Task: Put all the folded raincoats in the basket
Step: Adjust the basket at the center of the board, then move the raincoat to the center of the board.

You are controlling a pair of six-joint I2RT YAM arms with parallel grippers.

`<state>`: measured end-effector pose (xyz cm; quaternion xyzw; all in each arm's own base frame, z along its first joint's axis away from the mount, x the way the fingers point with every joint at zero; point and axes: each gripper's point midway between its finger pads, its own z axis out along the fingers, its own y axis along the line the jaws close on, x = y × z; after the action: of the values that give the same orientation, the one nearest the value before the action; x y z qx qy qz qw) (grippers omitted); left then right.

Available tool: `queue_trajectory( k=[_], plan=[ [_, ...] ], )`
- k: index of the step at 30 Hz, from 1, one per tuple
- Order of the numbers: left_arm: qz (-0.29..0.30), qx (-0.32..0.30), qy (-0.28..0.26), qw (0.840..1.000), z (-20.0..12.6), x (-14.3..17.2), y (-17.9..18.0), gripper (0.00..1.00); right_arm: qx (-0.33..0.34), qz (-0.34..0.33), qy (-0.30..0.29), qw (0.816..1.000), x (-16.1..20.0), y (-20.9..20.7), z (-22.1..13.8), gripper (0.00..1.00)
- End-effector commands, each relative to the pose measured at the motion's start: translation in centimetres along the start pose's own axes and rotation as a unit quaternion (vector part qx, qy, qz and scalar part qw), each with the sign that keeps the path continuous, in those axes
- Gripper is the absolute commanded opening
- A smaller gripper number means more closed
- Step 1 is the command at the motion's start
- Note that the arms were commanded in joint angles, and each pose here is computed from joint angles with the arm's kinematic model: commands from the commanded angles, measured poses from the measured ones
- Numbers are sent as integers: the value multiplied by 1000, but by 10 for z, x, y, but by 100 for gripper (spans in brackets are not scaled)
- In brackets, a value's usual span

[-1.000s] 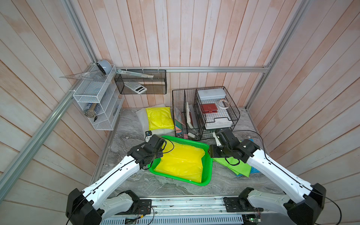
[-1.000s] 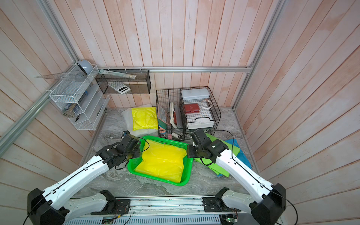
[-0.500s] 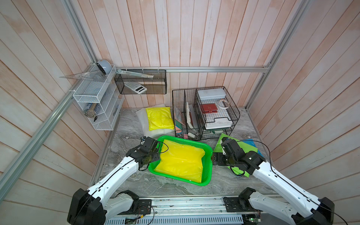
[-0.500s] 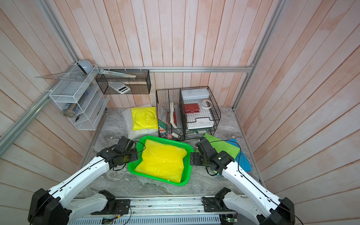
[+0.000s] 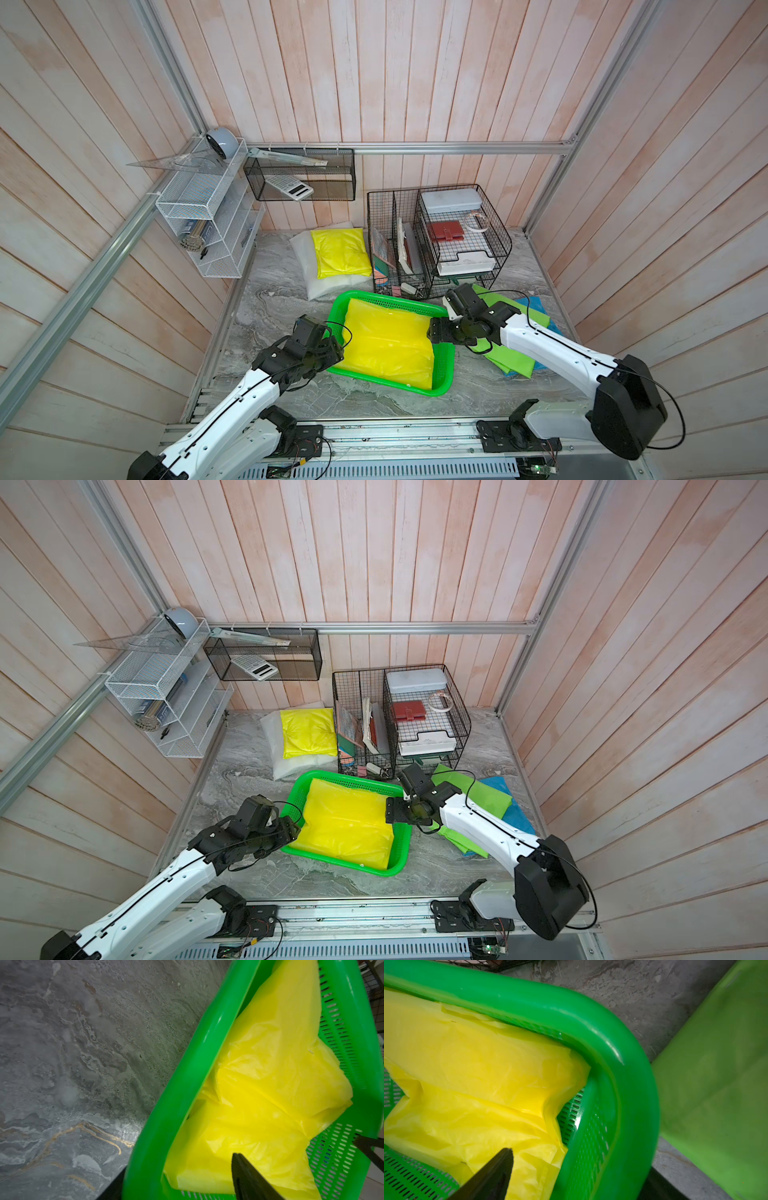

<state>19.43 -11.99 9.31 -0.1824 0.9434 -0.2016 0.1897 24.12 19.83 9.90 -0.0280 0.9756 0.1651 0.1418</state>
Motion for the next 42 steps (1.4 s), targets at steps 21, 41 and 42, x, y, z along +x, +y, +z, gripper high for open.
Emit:
queue_trajectory(
  k=[21,41,42],
  plan=[
    [16,-32,-99,994,-46,-179,-50,77,-9,-29,-91,995,-26,-23,-64,90],
    [-99,35,-75,992,103,-318,-40,70,-6,-34,-109,994,-16,-30,-79,89],
    [-103,41,-73,991,106,-316,-41,70,-5,-33,-107,994,-16,-30,-78,89]
  ],
)
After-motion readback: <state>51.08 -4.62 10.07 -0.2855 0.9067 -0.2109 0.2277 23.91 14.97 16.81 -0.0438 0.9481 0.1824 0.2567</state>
